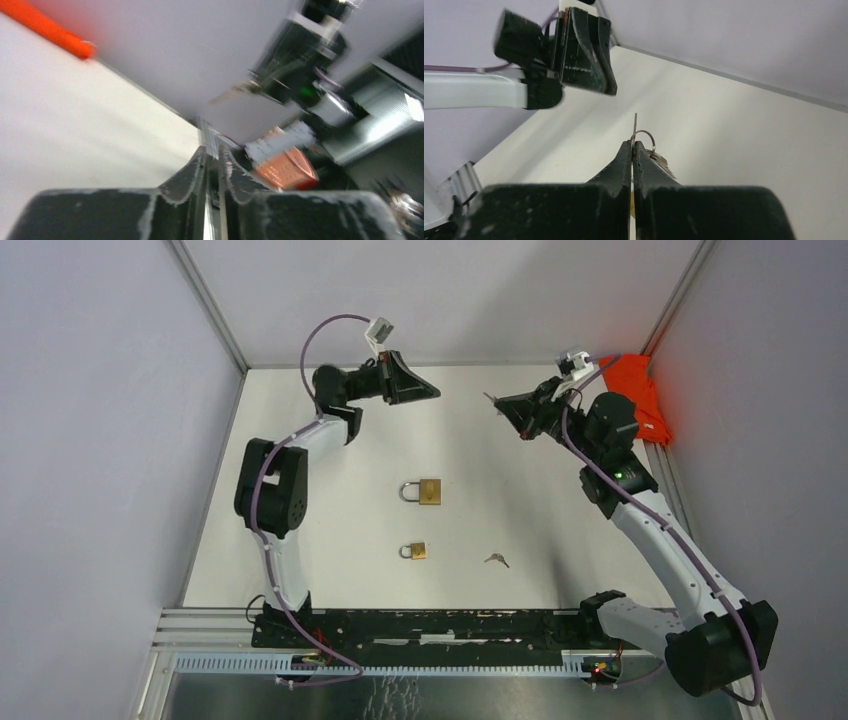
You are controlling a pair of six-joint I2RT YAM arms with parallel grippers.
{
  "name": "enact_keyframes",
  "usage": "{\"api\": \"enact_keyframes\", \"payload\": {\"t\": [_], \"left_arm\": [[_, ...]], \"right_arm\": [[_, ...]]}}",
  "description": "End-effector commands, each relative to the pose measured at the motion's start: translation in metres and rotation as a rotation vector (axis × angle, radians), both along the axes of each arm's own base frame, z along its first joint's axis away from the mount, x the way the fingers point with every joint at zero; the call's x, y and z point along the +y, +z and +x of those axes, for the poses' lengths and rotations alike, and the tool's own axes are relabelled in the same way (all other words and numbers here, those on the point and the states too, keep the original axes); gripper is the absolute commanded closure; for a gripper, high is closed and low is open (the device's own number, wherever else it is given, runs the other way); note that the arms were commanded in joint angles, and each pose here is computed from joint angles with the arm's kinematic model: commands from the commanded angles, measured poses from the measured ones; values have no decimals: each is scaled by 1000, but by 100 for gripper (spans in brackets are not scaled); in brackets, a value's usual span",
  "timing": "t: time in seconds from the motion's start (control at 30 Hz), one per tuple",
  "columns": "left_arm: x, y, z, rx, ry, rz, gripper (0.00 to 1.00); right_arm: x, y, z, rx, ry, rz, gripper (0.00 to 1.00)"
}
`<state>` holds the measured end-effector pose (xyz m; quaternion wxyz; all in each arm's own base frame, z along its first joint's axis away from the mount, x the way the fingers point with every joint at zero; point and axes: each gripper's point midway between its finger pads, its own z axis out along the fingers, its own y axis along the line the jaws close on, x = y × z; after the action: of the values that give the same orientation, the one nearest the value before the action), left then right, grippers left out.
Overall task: Unlock with the key
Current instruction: Pick up the lock from the center of the board.
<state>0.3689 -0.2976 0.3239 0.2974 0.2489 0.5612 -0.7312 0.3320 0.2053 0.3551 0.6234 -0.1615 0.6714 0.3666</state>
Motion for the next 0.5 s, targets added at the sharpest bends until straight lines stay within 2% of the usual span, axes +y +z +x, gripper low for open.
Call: {"api": "enact_keyframes", "payload": {"t": [0.0,0.03,0.07,0.1,0.17,0.23,0.33,0.47], "left_arm": [[1,-31,68,-159,365,319,83],[4,-61,79,-52,483,554,87],[6,-77,78,-97,516,725,89],[6,-82,73,-109,490,796,90],[11,-88,68,-14,487,852,85],[22,-109,66,89,526,935,70],[33,-156,40,241,491,1023,56],[47,-218,-6,338,451,1166,46]], "right_arm": [[-29,4,5,-1,-138,-76,100],[-32,0,4,5,-145,-83,100],[-34,-4,3,8,-149,-91,100],[-36,-6,2,9,-157,-96,100],[-40,-15,0,33,-163,-117,100],[-43,-22,0,47,-175,-134,100],[-47,-31,-5,55,-184,-155,100],[-50,-40,-11,61,-189,-172,100]]}}
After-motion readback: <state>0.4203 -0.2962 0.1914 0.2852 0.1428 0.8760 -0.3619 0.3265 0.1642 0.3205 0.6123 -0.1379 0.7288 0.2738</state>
